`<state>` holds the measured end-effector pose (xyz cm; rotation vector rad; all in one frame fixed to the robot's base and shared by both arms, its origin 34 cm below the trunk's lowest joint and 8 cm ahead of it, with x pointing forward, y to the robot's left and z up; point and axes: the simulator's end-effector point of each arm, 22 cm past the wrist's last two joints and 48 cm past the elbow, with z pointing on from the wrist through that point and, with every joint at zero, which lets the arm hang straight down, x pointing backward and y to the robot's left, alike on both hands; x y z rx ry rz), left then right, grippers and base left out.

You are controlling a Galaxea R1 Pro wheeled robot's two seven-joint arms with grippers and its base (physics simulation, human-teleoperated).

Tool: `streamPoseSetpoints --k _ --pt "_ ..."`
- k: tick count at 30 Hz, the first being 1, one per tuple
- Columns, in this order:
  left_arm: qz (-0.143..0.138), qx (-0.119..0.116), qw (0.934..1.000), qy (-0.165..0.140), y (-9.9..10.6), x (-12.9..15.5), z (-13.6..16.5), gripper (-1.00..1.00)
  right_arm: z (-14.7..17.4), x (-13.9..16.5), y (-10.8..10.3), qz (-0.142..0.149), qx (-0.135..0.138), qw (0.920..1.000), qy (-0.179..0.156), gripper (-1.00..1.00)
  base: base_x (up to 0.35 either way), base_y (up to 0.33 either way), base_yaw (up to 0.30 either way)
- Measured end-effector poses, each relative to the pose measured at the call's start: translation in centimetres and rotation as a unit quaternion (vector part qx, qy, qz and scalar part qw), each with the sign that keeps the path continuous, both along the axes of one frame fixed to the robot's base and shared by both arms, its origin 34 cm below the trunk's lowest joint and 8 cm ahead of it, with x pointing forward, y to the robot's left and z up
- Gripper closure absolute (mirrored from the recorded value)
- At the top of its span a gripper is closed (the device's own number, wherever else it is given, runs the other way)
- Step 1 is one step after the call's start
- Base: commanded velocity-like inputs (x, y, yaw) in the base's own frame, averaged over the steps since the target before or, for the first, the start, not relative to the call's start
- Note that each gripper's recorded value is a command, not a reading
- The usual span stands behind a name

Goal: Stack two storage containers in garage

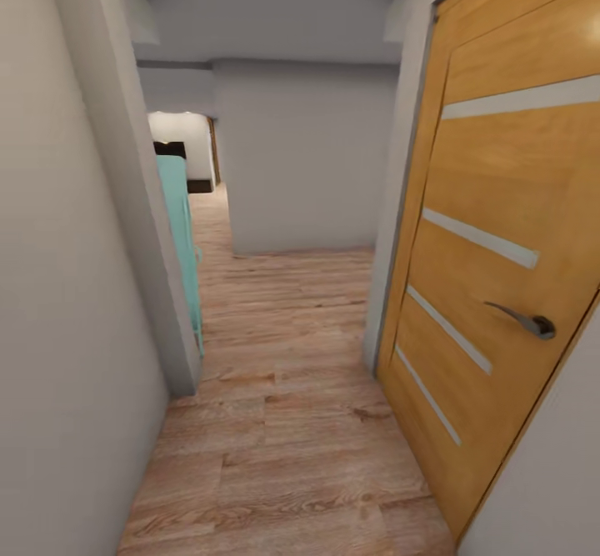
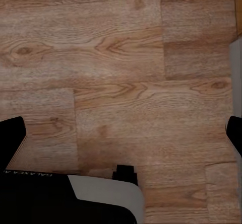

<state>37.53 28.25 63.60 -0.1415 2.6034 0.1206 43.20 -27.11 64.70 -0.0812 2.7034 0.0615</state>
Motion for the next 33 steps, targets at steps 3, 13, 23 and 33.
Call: streamPoseSetpoints --k 3,13,23,33 --pt "0.000 0.000 1.0000 0.000 0.00 0.00 0.00 -1.00 0.00 -0.01 0.03 0.000 0.000 1.0000 0.000 -1.00 0.323 0.000 0.298" --pt "-0.001 -0.001 1.0000 0.000 -0.12 0.01 0.00 -1.00 0.00 -0.01 0.02 0.000 0.000 1.0000 0.000 -1.00 0.324 0.000 0.160" --pt "-0.001 0.000 1.0000 0.000 -0.04 0.01 0.00 -1.00 -0.01 -0.02 -0.08 0.002 -0.002 1.0000 0.001 -1.00 0.324 0.000 0.003" --pt "-0.001 0.000 1.0000 0.000 -0.02 0.01 0.00 -1.00 -0.02 -0.04 -0.01 0.003 -0.002 1.0000 0.001 -1.00 0.324 0.000 0.000"
